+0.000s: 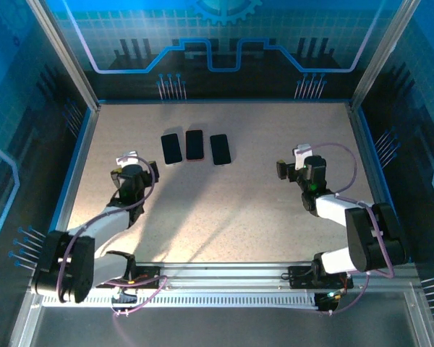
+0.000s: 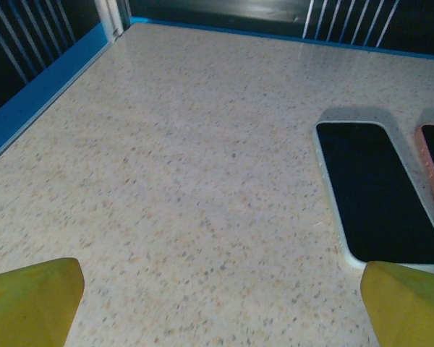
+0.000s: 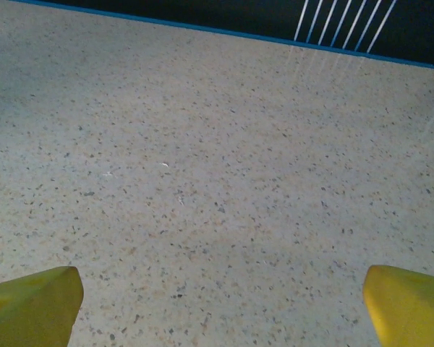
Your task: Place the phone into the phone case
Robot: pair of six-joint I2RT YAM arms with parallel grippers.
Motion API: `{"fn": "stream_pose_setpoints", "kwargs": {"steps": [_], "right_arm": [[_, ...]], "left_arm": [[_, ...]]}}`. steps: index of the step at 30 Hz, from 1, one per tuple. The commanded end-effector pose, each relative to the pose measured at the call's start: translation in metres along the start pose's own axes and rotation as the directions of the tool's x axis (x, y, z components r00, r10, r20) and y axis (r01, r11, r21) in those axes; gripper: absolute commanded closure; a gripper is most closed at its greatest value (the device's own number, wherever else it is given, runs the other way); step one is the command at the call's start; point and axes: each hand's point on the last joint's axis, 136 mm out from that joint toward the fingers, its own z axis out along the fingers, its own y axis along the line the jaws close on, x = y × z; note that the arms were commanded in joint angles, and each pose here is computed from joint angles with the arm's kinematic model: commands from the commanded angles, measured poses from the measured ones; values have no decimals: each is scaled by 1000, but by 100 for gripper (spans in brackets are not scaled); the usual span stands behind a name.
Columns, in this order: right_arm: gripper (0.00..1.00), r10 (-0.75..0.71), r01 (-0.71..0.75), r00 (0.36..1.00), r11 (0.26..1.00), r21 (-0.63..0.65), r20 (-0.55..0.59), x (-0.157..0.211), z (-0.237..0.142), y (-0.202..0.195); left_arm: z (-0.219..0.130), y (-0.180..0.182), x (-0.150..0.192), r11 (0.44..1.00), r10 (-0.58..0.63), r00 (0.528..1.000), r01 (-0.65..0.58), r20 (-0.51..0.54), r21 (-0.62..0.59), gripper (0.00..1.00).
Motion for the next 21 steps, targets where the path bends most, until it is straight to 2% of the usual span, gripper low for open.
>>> {"fn": "stream_pose_setpoints", "kwargs": {"steps": [1,3,8,15,21], "right_arm": [[0,19,-16,995,1000,-24,101,-10,0,-5],[0,39,-32,991,998,-58,128,-7,-2,-5],[0,57,-40,984,994,-102,171,2,-1,-2],[0,73,-64,993,994,-92,96,5,9,-7],[0,68,-59,992,995,-82,102,4,9,-7]], "left_arm": [[12,-10,-18,996,-4,992,-6,128,84,2],[19,-19,-18,990,12,989,-32,144,137,3],[37,-37,6,971,51,994,-72,96,229,3],[40,-40,7,961,43,997,-61,70,269,1],[41,-39,7,961,42,997,-59,66,271,1]]}}
